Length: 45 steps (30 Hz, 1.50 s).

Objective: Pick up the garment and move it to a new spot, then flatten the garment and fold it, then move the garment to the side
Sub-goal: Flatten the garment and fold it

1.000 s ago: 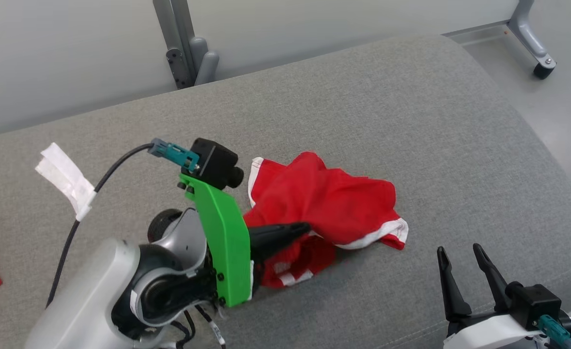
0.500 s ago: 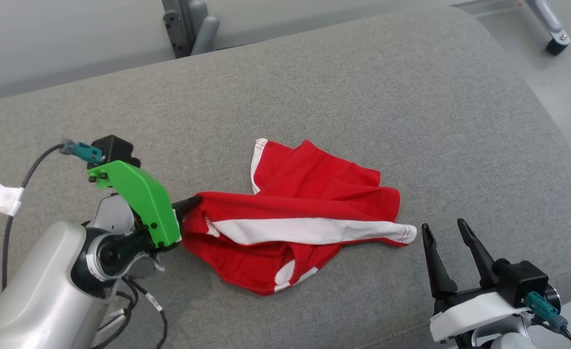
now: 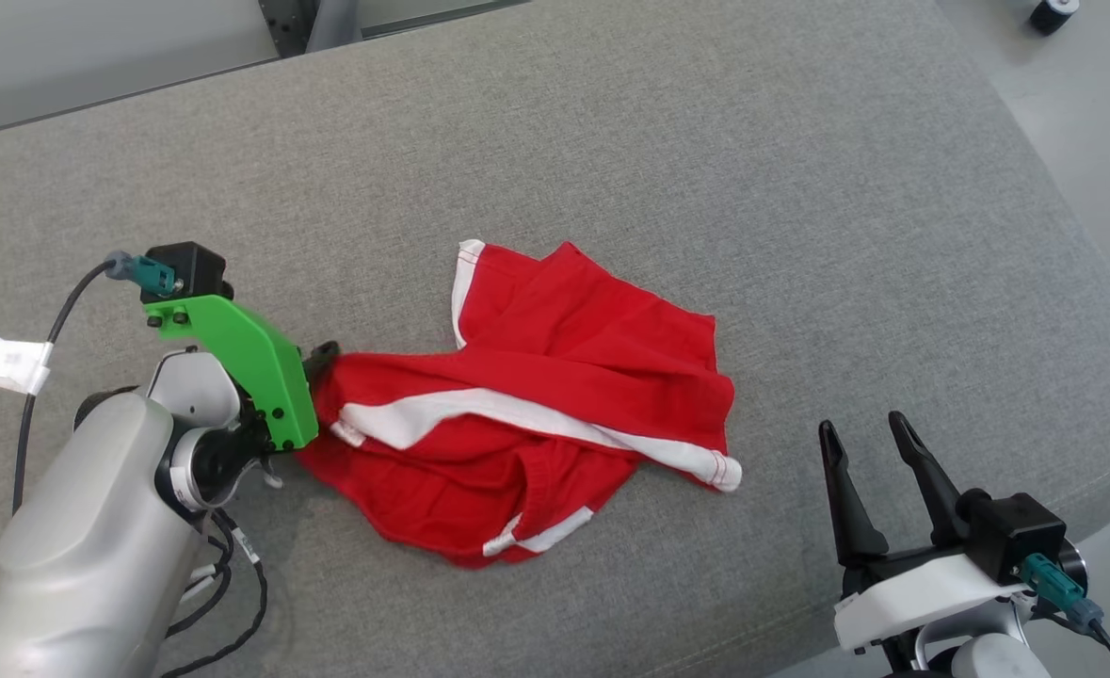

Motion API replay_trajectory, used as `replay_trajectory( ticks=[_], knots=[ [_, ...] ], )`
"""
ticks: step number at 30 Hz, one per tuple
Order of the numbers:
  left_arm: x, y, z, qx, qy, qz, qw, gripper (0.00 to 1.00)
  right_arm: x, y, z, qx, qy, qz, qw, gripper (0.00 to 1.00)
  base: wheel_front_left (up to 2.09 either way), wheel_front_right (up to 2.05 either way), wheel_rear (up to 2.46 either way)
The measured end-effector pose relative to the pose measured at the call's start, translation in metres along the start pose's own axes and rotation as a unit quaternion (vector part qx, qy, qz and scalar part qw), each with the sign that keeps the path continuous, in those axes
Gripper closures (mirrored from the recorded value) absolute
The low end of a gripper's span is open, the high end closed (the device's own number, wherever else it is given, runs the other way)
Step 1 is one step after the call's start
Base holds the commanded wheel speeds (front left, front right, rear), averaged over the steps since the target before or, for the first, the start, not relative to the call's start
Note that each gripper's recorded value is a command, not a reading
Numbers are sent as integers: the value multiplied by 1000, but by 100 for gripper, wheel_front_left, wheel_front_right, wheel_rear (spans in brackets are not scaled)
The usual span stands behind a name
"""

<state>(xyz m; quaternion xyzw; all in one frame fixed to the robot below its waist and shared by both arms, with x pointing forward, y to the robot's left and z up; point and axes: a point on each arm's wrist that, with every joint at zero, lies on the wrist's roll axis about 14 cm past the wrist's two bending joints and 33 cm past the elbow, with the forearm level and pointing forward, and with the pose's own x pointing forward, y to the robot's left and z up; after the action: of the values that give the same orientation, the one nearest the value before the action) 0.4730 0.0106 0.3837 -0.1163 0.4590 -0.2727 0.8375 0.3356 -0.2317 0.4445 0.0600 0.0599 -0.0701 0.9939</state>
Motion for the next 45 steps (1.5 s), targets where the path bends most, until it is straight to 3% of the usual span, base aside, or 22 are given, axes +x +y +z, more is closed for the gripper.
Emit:
replay_trajectory(
  ticks=[6, 11, 15, 20, 24, 29, 45],
  knots=[
    [-5, -5, 16, 31, -51, -5, 998, 0, -1, 2, 7, 2, -11, 4, 1000, 0, 0, 0, 0],
    [-25, -18, 36, 104, -104, -10, 989, 0, -6, -1, 12, 0, -21, 1, 1000, 0, 0, 0, 0],
    [-38, -65, 36, 132, -129, -64, 981, 0, -12, 0, 11, 0, -21, 2, 1000, 0, 0, 0, 0],
    [-38, -128, 10, 187, -113, -124, 968, 0, -10, 6, 15, 1, -28, 12, 1000, 0, 0, 0, 0],
    [-22, -159, -22, 231, -67, -149, 959, 0, -8, 5, 19, 4, -34, 10, 999, 0, 0, 0, 0],
    [2, -179, -55, 264, -8, -168, 950, 0, -13, -7, 16, 6, -27, -12, 1000, 0, 0, 0, 0],
    [37, -204, -34, 336, -24, -177, 925, 0, -28, -30, 11, 8, -16, -55, 998, 0, 0, 0, 0]
  ],
)
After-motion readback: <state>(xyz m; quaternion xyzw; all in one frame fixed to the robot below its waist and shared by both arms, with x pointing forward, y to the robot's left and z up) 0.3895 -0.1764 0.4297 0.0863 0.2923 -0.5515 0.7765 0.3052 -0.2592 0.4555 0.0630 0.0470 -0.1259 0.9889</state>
